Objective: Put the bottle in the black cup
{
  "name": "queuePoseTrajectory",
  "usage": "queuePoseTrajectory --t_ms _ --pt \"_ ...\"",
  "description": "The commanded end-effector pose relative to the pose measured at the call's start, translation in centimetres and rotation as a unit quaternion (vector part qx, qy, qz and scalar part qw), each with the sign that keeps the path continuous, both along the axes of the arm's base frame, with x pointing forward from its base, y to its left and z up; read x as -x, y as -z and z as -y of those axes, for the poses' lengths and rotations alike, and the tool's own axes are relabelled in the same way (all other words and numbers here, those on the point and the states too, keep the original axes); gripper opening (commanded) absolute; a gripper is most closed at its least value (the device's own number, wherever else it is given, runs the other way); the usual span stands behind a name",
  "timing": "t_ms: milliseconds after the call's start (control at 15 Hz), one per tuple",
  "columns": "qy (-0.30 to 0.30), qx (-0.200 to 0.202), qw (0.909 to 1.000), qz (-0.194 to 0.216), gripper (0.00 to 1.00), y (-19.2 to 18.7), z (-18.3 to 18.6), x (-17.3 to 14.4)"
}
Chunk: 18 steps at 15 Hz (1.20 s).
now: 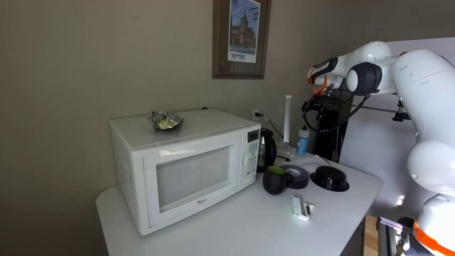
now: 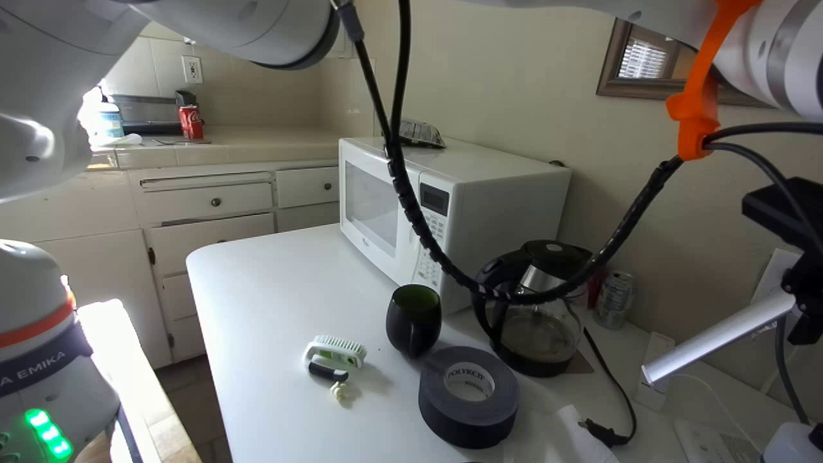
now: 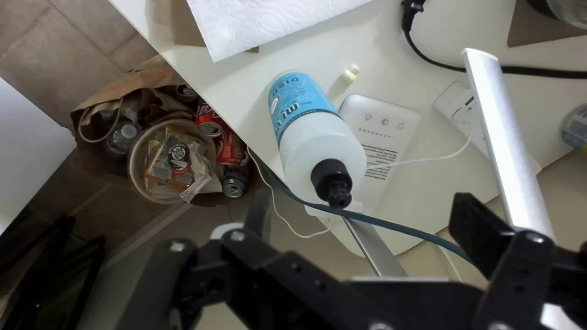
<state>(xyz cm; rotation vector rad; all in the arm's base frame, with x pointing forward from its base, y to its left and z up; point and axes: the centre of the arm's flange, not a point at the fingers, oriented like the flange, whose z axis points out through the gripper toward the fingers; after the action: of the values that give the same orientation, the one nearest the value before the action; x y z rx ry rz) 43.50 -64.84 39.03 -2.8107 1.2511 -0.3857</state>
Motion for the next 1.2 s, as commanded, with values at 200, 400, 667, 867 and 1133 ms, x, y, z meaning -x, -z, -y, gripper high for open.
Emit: queuePoseTrajectory --t_ms 200,400,667,867,1133 --pt "0.013 0.015 0.9997 0.015 1.00 2.9 0.3 -3.1" --pt "0.024 0.020 0.9994 0.012 1.00 3.9 0.5 -4.5" --pt "0.037 0.024 0.9990 0.006 0.89 5.1 0.7 -5.6" --pt "0.052 0.028 0.9982 -0.005 0.85 5.3 0.9 -5.6" --pt "0.066 0.031 0.9972 -0.012 0.81 5.7 1.3 -5.5"
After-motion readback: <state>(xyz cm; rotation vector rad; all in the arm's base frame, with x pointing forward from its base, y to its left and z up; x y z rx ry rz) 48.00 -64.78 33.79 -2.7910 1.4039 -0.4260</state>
